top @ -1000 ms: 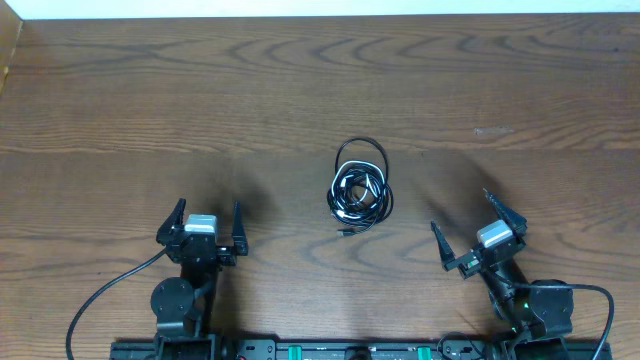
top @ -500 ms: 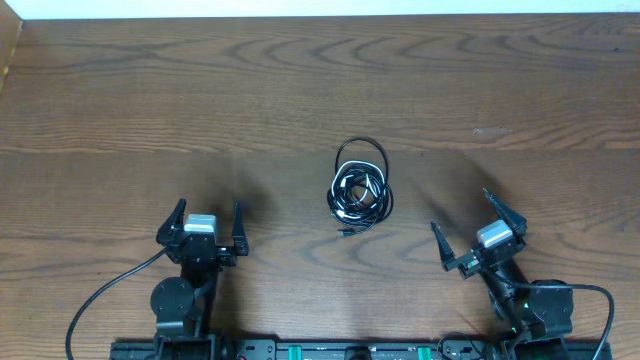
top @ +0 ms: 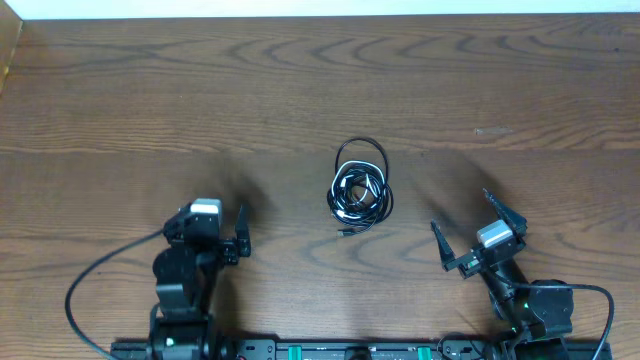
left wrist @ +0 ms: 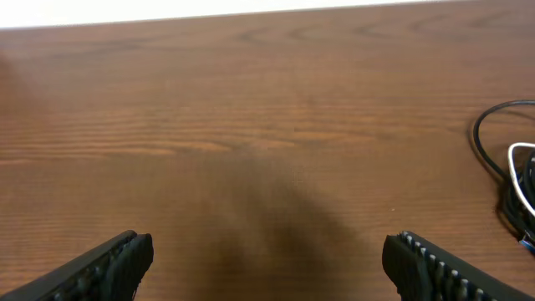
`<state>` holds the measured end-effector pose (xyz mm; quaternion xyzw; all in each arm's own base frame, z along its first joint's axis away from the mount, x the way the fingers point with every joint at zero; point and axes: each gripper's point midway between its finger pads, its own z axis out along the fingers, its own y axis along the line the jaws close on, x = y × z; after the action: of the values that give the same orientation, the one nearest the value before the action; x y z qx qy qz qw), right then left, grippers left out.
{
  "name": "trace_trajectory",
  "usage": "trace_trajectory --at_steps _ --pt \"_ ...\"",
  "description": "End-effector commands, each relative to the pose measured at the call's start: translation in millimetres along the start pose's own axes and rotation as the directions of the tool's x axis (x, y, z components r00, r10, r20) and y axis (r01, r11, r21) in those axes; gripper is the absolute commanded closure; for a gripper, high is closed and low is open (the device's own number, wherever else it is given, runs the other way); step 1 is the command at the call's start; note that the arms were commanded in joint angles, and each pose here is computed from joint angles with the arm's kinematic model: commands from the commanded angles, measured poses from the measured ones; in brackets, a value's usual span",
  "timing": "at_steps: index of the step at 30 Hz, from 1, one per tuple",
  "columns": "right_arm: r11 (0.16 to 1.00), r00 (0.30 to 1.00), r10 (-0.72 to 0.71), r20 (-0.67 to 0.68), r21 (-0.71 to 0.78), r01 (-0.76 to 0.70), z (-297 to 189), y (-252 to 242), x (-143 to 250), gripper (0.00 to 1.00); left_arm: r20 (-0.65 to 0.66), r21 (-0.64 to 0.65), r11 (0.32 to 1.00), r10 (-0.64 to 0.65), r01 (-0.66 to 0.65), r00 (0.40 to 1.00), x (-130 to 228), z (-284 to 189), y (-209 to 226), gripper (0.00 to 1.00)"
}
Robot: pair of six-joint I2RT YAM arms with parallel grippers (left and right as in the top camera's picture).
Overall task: Untangle cables
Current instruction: 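Raise the left gripper and move it forward toward the cable bundle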
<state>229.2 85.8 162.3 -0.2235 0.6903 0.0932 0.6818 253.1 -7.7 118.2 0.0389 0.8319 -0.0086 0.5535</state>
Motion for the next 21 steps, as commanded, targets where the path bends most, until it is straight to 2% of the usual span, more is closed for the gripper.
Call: trace_trajectory --at_steps 1,7,21 --pt "1.0 1.0 -0.012 -0.005 0.005 0.012 -0.1 -0.9 1.6 0.01 -0.043 0.016 1.0 -0.007 0.008 0.999 -11.0 6.2 -1.3 0.07" --pt "1.0 1.0 -0.012 -0.005 0.006 0.012 -0.1 -1.0 1.5 0.01 -0.185 0.023 0.999 -0.018 0.022 0.983 -2.8 26.7 -0.3 0.07" --pt "1.0 1.0 -0.012 -0.005 0.005 0.012 -0.1 -0.9 1.5 0.01 -0.308 0.027 0.999 -0.025 0.035 0.951 6.5 34.9 -0.2 0.07"
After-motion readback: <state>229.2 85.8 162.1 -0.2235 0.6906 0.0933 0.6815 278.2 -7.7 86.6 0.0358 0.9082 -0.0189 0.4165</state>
